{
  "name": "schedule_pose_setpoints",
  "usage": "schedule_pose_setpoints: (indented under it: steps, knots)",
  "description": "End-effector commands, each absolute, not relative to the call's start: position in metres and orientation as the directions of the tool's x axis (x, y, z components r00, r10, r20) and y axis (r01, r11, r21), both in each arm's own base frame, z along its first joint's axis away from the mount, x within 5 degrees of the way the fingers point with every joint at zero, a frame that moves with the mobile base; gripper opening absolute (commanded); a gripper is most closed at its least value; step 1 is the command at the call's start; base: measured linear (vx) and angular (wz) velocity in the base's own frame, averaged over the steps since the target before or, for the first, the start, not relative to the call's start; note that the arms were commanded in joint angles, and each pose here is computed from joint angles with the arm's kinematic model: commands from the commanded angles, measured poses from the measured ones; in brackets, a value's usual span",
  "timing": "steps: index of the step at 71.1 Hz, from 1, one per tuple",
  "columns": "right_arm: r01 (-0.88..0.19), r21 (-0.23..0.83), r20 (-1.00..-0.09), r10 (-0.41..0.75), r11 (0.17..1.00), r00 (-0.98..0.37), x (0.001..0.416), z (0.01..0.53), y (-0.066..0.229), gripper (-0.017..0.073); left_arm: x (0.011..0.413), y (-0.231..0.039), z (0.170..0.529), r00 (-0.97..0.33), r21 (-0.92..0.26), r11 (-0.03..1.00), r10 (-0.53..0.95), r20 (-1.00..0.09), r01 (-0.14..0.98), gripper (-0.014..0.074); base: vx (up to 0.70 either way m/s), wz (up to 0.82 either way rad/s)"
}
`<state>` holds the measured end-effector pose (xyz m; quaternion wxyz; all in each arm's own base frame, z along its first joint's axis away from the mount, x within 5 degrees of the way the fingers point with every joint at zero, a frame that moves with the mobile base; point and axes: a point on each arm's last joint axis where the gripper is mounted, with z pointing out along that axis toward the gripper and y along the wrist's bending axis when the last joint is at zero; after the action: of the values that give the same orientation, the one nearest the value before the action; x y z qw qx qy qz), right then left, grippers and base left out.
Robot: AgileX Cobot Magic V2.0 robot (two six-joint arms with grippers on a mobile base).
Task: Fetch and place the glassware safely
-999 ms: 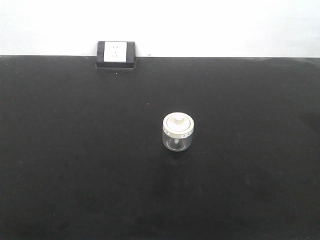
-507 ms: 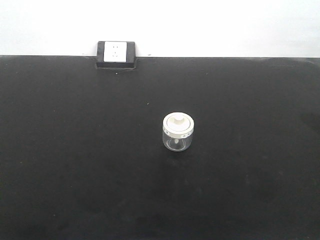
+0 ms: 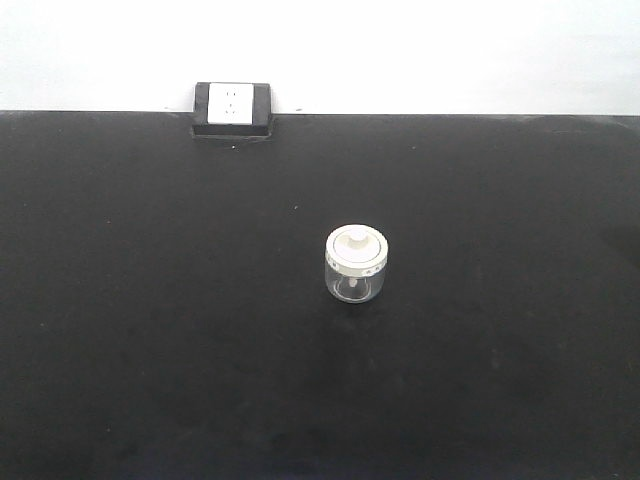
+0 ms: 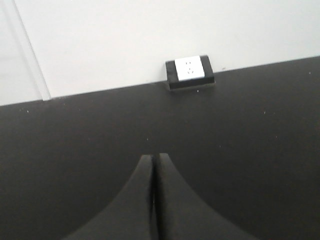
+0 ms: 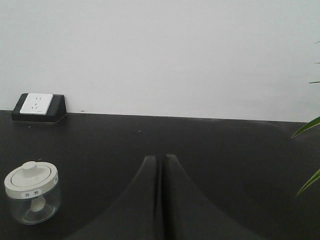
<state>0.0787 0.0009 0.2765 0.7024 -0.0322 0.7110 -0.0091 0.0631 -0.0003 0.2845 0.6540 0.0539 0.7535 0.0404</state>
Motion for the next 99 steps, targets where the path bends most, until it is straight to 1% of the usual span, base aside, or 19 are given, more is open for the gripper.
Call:
schedule_pose_setpoints:
  steps: [1, 14, 28, 35, 40, 49, 99]
  knots:
    - [-0.056, -0.086, -0.996, -0.084, 0.995, 0.038, 0.078, 0.288, 0.003, -0.0004, 0.06, -0.001, 0.288, -0.055, 0.126, 0.992, 0.128, -0.99, 0.026, -0.0007, 0.0, 0.0]
    - [-0.053, -0.085, -0.996, -0.084, 0.995, 0.035, 0.078, 0.287, 0.003, -0.0003, 0.054, -0.001, 0.246, -0.076, 0.12, 0.992, 0.122, -0.99, 0.03, -0.0007, 0.0, 0.0]
    - [-0.053, -0.085, -0.996, -0.084, 0.995, 0.035, 0.078, 0.287, 0.003, -0.0003, 0.053, -0.003, 0.197, -0.105, 0.041, 0.998, 0.045, -0.993, 0.045, -0.0007, 0.0, 0.0]
    - [-0.053, -0.085, -0.996, -0.084, 0.995, 0.035, 0.078, 0.287, 0.003, -0.0003, 0.057, -0.003, 0.18, -0.102, 0.022, 0.999, 0.026, -0.994, 0.04, -0.0007, 0.0, 0.0]
    - [-0.053, -0.085, -0.996, -0.084, 0.995, 0.035, 0.078, 0.287, 0.003, -0.0003, 0.056, -0.003, 0.178, -0.132, 0.029, 0.999, 0.034, -0.991, 0.044, -0.0007, 0.0, 0.0]
    - [-0.054, -0.085, -0.996, -0.084, 0.995, 0.036, 0.078, 0.287, 0.003, -0.0003, 0.056, -0.002, 0.18, -0.111, 0.063, 0.997, 0.068, -0.992, 0.04, -0.0007, 0.0, 0.0]
    - [-0.054, -0.085, -0.996, -0.084, 0.995, 0.036, 0.078, 0.287, 0.003, -0.0003, 0.056, -0.002, 0.181, -0.098, 0.059, 0.997, 0.063, -0.993, 0.039, -0.0007, 0.0, 0.0]
